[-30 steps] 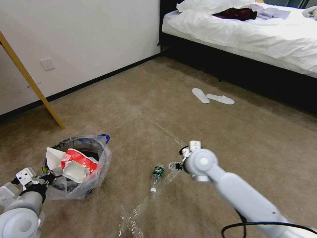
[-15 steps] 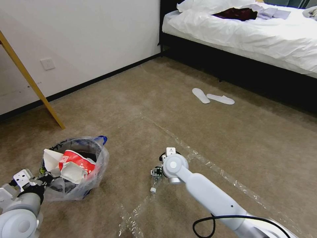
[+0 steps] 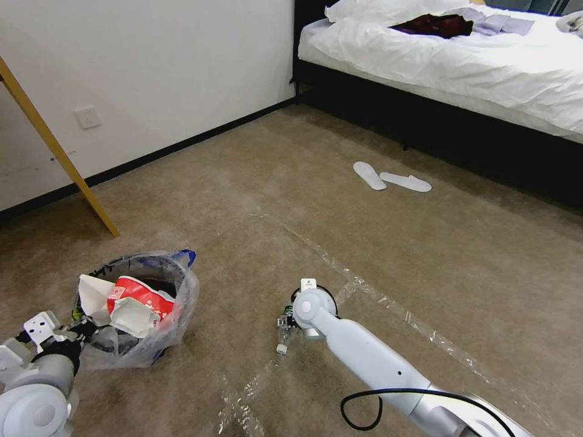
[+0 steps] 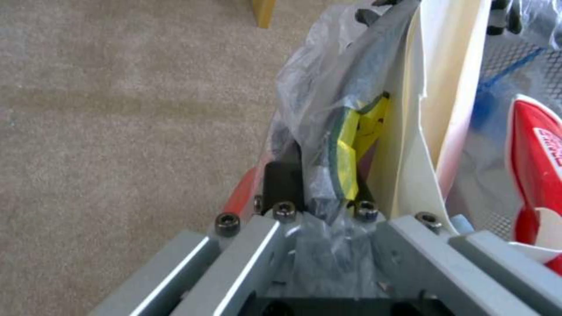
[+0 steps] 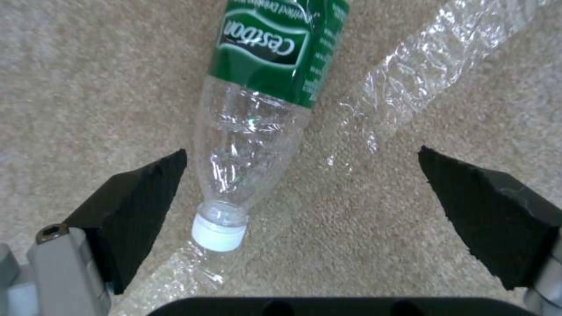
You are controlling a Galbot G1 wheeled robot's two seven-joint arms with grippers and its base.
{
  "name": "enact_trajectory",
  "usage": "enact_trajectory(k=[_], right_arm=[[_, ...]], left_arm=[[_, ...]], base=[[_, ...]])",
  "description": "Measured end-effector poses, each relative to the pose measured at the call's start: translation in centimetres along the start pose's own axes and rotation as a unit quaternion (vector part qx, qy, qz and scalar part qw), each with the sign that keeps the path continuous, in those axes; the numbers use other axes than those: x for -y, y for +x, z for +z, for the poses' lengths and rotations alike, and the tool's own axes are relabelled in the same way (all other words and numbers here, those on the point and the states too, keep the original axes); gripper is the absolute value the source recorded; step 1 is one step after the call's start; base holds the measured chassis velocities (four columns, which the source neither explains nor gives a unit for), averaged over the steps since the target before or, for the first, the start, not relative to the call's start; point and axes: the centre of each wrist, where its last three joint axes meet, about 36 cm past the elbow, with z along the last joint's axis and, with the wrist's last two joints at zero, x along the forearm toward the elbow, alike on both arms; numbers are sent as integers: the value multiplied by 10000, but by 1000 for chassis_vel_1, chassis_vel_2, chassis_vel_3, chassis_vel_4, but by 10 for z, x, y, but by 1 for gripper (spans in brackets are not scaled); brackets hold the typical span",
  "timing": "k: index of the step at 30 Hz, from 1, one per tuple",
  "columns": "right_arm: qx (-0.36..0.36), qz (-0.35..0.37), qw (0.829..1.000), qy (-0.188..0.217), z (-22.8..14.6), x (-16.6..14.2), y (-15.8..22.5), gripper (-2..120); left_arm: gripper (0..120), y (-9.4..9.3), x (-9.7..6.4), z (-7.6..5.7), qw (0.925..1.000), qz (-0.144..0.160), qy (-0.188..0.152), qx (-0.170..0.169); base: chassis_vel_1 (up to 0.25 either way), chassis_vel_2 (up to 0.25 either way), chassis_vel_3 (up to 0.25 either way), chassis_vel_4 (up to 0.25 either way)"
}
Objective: Pick up the trash bin and place the garbage on the floor into it.
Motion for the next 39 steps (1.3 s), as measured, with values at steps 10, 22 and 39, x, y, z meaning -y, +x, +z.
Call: enact_trajectory(k=[10,22,39], right_arm=[[-47,-14,10000,-70,2,-4,-17,100],[-13,95,9999,-117,3,-9,-43,96],[183,9,9998,-12,3,-22,-47,61]], left_arm=[[0,5,1,-1,10000,32,-25,33],[0,8,1,-3,10000,40,-53,56],[0,9,3,-1,10000,68,-27,48]], base=[[0,0,0,0],[0,0,0,0],[0,0,0,0]])
